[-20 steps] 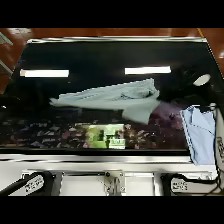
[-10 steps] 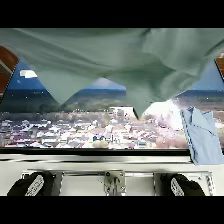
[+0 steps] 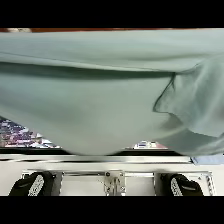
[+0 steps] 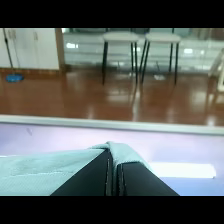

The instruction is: Fold the shirts.

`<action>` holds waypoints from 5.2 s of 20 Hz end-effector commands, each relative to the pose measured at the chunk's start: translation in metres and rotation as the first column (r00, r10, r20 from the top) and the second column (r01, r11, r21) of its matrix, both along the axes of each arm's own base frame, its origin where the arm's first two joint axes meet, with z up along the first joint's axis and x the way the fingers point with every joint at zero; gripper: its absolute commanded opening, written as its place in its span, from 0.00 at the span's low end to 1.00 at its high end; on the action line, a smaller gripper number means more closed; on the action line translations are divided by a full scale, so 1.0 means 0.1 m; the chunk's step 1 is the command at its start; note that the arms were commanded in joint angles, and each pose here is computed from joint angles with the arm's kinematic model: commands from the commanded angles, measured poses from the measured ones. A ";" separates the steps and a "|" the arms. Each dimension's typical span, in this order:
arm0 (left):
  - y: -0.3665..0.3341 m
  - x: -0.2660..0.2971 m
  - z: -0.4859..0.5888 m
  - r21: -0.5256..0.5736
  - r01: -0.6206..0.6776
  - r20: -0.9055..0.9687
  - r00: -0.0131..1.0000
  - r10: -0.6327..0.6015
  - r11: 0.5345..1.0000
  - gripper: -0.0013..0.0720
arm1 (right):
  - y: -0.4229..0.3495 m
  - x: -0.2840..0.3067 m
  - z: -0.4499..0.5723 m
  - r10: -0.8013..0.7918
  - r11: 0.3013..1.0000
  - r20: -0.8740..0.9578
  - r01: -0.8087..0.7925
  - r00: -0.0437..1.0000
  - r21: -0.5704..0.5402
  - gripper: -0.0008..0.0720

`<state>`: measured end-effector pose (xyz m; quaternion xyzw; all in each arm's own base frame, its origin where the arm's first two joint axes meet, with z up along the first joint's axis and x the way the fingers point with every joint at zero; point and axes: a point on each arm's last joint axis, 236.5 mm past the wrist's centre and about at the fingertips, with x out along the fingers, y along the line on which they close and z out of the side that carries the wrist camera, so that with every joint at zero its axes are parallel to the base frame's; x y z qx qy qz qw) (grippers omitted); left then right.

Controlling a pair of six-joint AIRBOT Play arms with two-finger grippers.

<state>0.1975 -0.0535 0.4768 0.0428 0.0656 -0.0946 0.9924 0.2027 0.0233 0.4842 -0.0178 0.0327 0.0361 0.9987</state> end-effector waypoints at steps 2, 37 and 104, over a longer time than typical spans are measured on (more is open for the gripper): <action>0.19 0.29 -0.73 -0.026 -0.037 -0.241 0.970 0.029 0.999 0.07 | -0.10 0.40 -0.89 0.008 0.999 -0.386 0.004 0.922 0.032 0.09; 0.38 2.39 -5.43 -0.256 -0.248 -0.949 0.247 -0.194 0.934 0.07 | 0.39 2.70 -5.52 0.122 0.989 -0.980 0.062 0.155 0.133 0.09; 0.38 1.70 -5.13 -0.403 -0.310 -0.872 0.416 -0.259 0.861 0.07 | 0.26 2.00 -4.78 0.361 0.807 -0.796 0.265 0.485 0.528 0.09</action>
